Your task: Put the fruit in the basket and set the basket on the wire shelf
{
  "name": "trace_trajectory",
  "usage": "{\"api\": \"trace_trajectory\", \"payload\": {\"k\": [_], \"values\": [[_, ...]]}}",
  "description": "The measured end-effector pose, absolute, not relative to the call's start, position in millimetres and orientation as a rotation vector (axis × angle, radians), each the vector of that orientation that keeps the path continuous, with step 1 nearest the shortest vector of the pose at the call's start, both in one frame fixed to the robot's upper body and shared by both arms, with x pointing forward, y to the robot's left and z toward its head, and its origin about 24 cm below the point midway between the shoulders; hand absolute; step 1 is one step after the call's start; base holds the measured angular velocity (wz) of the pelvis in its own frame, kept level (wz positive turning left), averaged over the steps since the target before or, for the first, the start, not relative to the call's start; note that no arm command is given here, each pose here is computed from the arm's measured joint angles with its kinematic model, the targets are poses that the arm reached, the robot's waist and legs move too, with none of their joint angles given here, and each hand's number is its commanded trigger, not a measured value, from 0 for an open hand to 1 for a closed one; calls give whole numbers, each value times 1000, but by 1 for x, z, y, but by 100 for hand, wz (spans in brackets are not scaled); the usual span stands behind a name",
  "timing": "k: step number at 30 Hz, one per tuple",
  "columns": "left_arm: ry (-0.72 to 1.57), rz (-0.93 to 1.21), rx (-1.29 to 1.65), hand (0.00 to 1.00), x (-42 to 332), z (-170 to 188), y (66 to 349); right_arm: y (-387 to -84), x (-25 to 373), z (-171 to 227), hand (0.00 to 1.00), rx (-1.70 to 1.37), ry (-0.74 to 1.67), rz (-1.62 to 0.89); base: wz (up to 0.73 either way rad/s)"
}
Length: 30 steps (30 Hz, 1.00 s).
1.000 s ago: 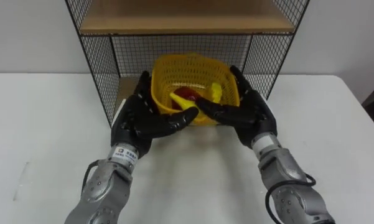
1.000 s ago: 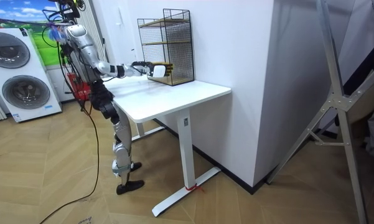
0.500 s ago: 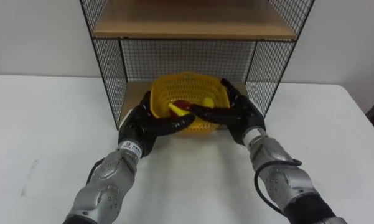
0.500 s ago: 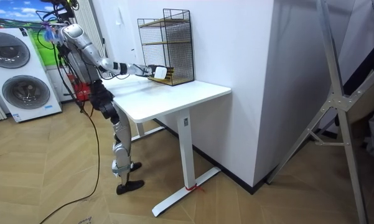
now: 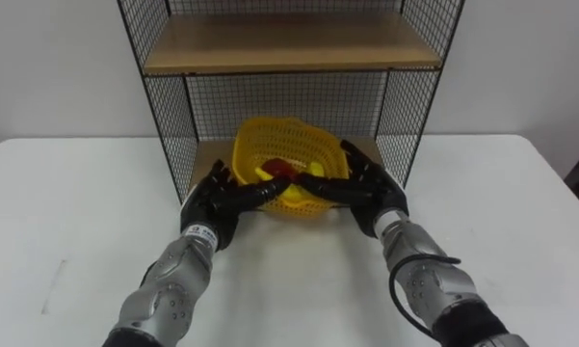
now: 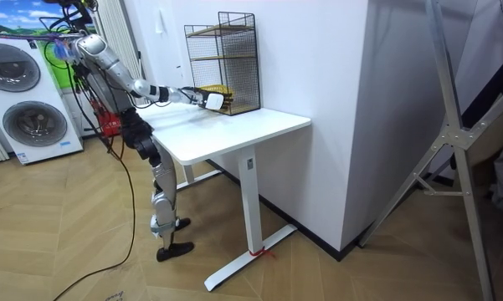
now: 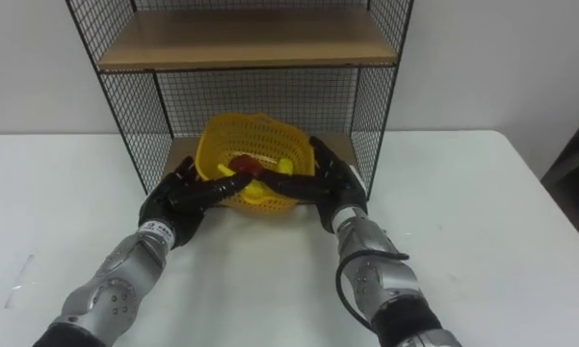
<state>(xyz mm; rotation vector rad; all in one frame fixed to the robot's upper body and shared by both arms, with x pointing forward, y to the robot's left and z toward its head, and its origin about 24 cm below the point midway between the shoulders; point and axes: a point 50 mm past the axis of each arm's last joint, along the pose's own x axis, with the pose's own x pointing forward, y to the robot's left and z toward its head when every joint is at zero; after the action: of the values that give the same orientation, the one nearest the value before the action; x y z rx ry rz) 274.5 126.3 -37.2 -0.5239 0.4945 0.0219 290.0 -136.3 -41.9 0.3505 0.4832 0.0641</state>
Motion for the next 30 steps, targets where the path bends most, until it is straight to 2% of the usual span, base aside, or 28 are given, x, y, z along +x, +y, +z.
{"api": "trace_trajectory", "payload": {"k": [30], "values": [[501, 23, -504, 0, 275, -37, 128, -140, 289, -42, 0, 389, 494, 75, 1]]}}
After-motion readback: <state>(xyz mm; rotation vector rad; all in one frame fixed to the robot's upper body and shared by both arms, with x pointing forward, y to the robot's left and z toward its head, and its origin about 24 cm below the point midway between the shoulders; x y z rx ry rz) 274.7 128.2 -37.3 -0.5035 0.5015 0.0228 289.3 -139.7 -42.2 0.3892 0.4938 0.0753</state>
